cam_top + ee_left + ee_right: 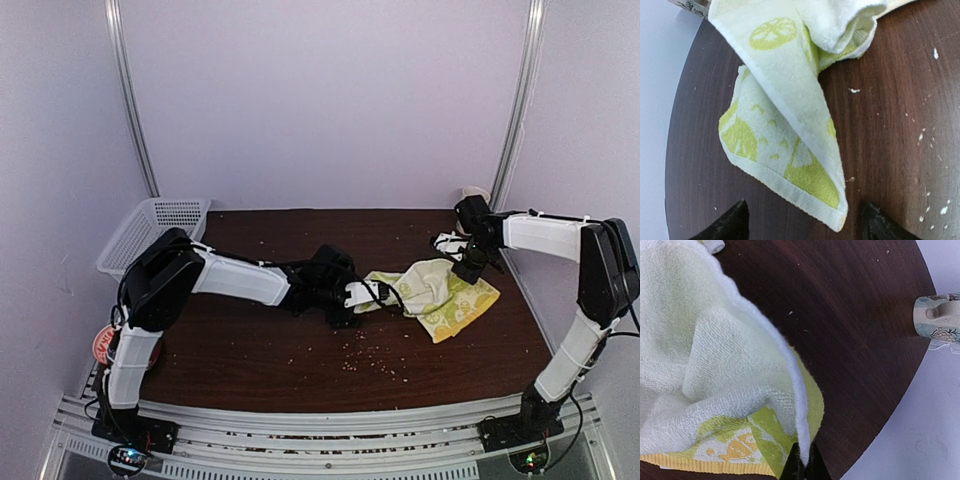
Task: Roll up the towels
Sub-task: Place the towel at the center of the board.
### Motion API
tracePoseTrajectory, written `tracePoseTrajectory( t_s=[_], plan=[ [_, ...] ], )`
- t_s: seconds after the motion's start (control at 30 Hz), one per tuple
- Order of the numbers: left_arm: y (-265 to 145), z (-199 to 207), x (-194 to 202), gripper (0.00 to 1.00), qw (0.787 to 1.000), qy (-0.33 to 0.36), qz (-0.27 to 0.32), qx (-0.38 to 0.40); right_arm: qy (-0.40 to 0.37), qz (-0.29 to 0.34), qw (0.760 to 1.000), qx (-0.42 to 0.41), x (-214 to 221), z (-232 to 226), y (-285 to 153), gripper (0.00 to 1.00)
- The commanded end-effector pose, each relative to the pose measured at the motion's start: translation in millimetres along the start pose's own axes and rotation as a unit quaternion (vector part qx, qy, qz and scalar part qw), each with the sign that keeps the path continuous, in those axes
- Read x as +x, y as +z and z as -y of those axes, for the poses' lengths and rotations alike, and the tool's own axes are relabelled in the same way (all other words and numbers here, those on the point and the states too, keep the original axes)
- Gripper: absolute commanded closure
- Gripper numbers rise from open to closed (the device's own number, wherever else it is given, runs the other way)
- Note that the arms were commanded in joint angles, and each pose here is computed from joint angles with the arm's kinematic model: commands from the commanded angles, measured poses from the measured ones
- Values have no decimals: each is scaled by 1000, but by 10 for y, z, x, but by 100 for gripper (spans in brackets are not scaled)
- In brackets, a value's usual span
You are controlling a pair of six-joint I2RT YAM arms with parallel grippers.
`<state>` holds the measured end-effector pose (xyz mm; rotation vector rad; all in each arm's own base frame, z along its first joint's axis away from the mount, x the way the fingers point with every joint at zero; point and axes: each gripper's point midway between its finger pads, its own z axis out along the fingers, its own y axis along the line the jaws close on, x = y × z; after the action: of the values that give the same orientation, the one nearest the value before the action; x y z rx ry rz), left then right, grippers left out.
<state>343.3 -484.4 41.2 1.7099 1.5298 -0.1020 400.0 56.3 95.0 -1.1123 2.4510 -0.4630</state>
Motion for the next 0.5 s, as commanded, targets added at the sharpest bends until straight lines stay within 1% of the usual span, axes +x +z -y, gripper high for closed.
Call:
tracePoseTrajectory(
  t_s=[0.0,0.07,0.2,0.23,0.33,0.37,0.4,0.43,0.47],
  plan=[
    [97,100,30,31,999,34,-14,8,15,0,1000,9,6,65,11,100],
    [106,131,35,44,999,38,-14,12,16,2,1000,10,-1,70,10,100],
    [132,178,69,53,999,40,-20,16,19,4,1000,7,-5,69,16,100],
    [137,186,78,58,999,40,-22,17,19,5,1000,7,-8,66,16,100],
    [156,170,110,78,999,33,-31,9,18,6,1000,3,-8,55,17,100],
    [168,167,131,87,999,29,-36,5,18,7,1000,3,-14,56,13,100],
    [170,147,139,94,999,23,-40,-1,18,8,1000,2,-15,58,9,100],
    [170,124,148,100,999,19,-43,-7,18,9,1000,2,-16,64,3,100],
    [171,97,157,100,999,11,-45,-14,18,12,1000,1,-24,59,-6,96]
  ],
)
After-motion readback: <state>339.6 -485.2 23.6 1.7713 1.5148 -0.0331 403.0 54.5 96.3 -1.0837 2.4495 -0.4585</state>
